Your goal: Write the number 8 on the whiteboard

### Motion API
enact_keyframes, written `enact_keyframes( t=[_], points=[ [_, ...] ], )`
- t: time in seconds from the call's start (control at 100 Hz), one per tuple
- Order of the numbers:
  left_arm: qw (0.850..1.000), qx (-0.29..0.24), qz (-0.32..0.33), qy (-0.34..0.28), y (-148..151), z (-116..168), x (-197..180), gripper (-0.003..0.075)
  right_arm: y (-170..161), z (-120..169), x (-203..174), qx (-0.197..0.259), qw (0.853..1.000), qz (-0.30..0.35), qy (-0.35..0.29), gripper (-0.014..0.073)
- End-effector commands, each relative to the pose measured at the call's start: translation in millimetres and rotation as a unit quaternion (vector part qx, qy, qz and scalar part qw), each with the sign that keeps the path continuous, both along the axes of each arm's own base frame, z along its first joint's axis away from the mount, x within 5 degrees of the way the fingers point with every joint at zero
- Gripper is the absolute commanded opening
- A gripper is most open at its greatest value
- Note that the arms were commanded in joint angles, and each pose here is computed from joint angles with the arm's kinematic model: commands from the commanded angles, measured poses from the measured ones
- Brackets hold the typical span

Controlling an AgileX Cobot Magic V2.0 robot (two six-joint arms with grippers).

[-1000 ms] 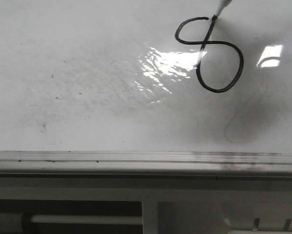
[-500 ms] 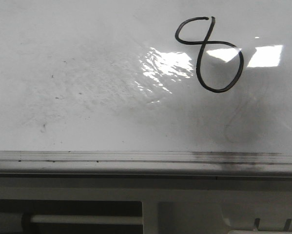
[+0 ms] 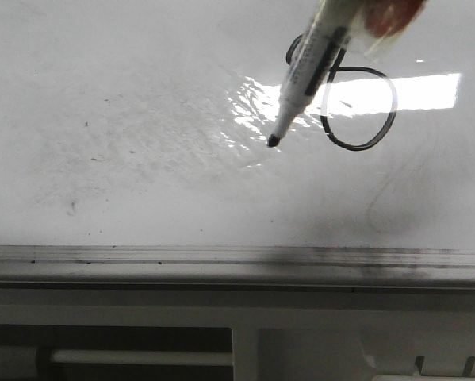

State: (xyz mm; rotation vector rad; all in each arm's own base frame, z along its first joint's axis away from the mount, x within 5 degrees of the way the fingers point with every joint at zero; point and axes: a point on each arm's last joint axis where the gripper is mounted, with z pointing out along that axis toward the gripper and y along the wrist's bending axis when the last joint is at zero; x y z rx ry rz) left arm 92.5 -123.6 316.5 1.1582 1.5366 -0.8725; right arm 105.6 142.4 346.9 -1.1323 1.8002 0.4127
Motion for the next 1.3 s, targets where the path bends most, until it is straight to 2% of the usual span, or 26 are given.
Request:
enact_keyframes(
  t=[0.0,0.17,0.27,0.38,0.5,0.67,0.85,0.92,1.11,1.29],
  points=[
    [0.999,-0.024,-0.042,0.002,-18,11,5,0.041,8,17,-5,0.039,0.998,0.028,-0.03,-0.0071],
    [0.994,-0.002,-0.11,0.02,-51,9,9,0.041,19,18,-14,0.053,0.996,0.067,-0.034,-0.0071],
    [0.99,0.007,-0.135,0.03,-67,7,10,0.041,24,20,-18,0.07,0.994,0.081,-0.032,-0.0071],
    [0.988,0.015,-0.152,0.039,-79,5,11,0.0408,28,17,-19,0.064,0.994,0.088,-0.026,-0.0071],
    [0.987,0.021,-0.152,0.049,-83,0,14,0.0386,28,16,-19,0.059,0.994,0.088,-0.023,-0.0071],
    [0.986,0.033,-0.157,0.042,-83,-2,14,0.0293,24,19,-21,0.066,0.994,0.088,-0.027,-0.0071],
    [0.986,0.039,-0.158,0.041,-82,-3,14,0.0282,17,25,-24,0.078,0.992,0.088,-0.036,-0.0071],
    [0.986,0.037,-0.157,0.042,-83,-3,14,0.0249,17,24,-25,0.073,0.993,0.088,-0.032,-0.0071],
    [0.987,0.021,-0.153,0.055,-83,0,14,0.0092,20,21,-23,0.064,0.994,0.087,-0.027,-0.0071],
    [0.987,0.017,-0.151,0.058,-84,0,14,0.0,20,20,-23,0.062,0.994,0.088,-0.027,-0.0071]
  ],
)
